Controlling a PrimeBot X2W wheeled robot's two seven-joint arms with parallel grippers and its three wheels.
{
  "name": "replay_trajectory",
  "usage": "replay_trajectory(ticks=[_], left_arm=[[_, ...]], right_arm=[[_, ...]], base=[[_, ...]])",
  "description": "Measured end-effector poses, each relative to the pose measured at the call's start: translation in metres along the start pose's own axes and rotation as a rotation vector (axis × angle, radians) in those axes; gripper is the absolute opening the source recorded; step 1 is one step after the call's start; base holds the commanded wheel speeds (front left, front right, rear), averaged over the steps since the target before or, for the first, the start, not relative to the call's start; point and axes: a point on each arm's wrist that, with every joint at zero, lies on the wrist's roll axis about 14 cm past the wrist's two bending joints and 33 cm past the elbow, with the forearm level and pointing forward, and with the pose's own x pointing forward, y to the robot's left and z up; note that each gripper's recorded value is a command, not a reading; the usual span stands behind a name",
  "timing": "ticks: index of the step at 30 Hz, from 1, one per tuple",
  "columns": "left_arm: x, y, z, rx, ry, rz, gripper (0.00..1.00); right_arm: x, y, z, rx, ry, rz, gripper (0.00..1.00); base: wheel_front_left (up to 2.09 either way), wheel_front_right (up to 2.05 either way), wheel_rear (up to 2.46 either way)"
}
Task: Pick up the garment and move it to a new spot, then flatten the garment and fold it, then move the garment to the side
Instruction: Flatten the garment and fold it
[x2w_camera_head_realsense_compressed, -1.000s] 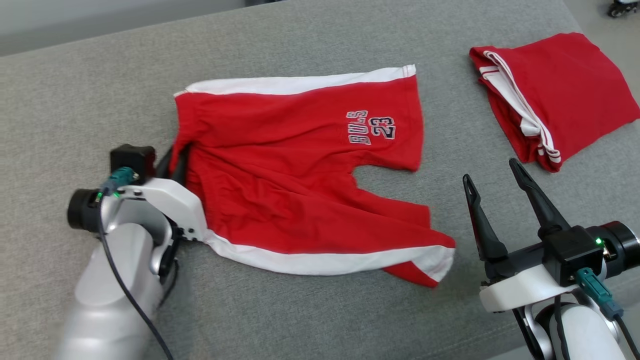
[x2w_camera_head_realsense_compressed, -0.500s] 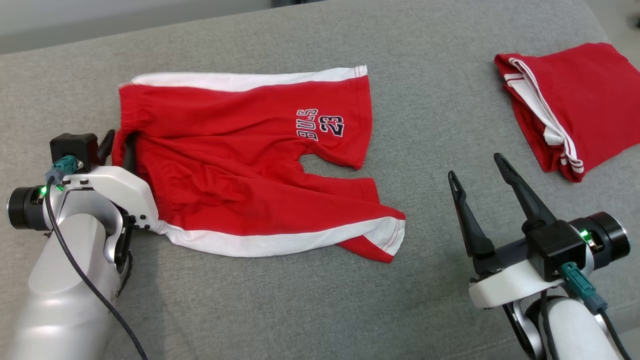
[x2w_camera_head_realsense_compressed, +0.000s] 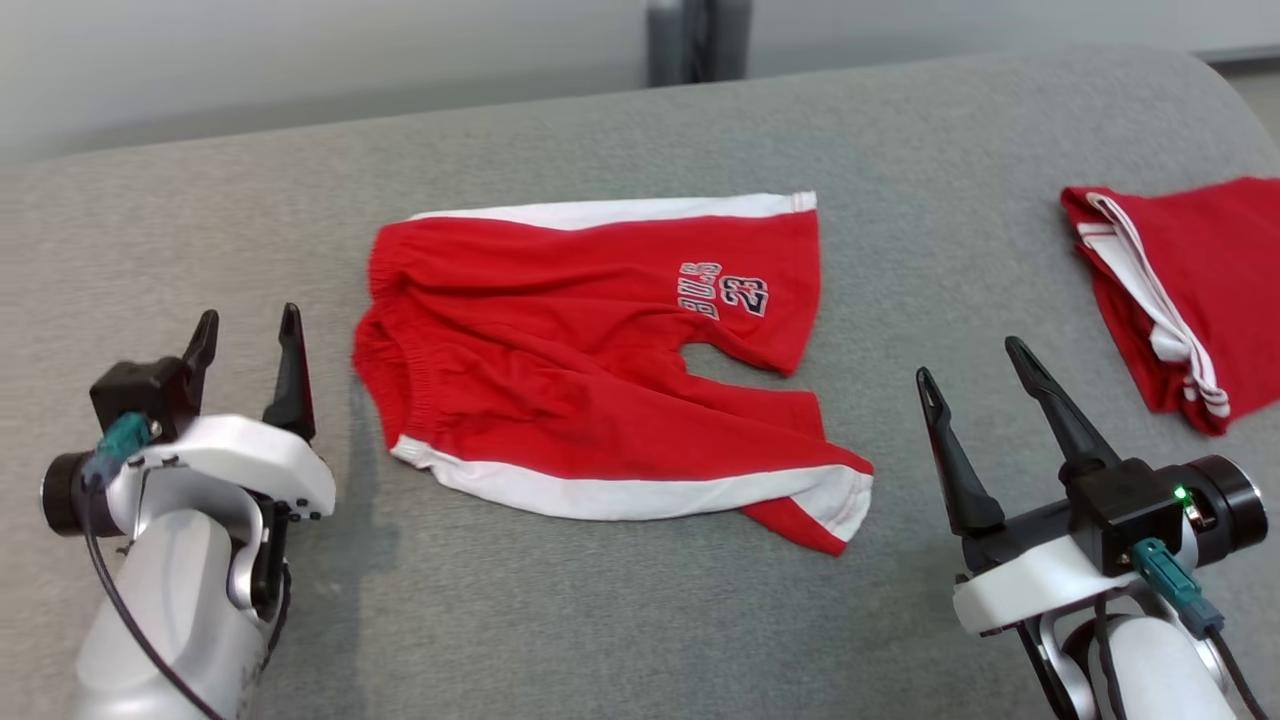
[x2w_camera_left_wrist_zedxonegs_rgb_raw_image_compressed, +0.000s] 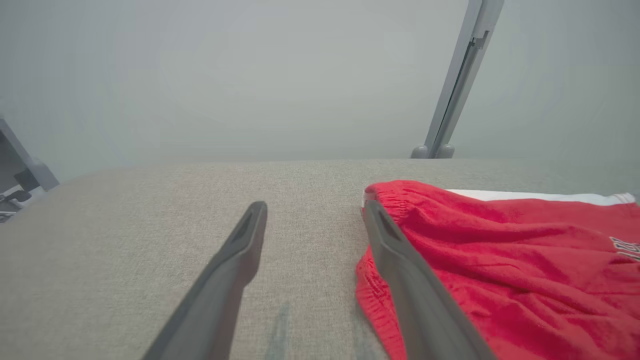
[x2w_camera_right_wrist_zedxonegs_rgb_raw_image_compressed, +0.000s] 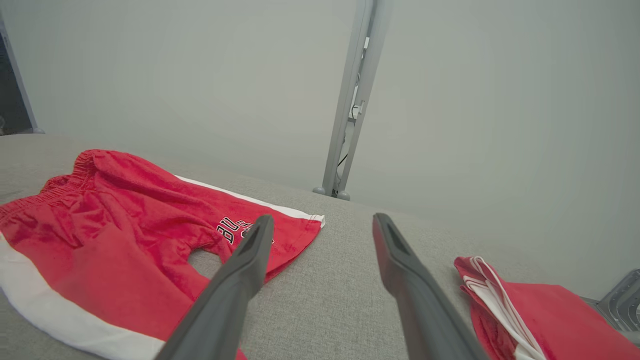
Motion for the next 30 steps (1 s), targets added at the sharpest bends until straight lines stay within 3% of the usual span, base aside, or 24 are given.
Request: replay_trajectory(ticks=[9,15,30], left_arm=[[-0.063,0.009,0.03,-0.06,-0.146,0.019,1.0],[-0.095,0.007,0.021,-0.105,-0.146,0.03,1.0],[-0.093,-0.023,-0.02,-0.128,-0.025,-0.047,1.0]], right_arm=[[0.0,0.019,0.006,0.048,-0.025,0.047,1.0],[-0.001,0.033,0.004,0.072,-0.019,0.082,1.0],[-0.005,0.029,-0.004,0.079,0.006,0.068,1.0]], base=[[0.0,0.0,0.0],[0.0,0.0,0.0],[0.0,0.0,0.0]])
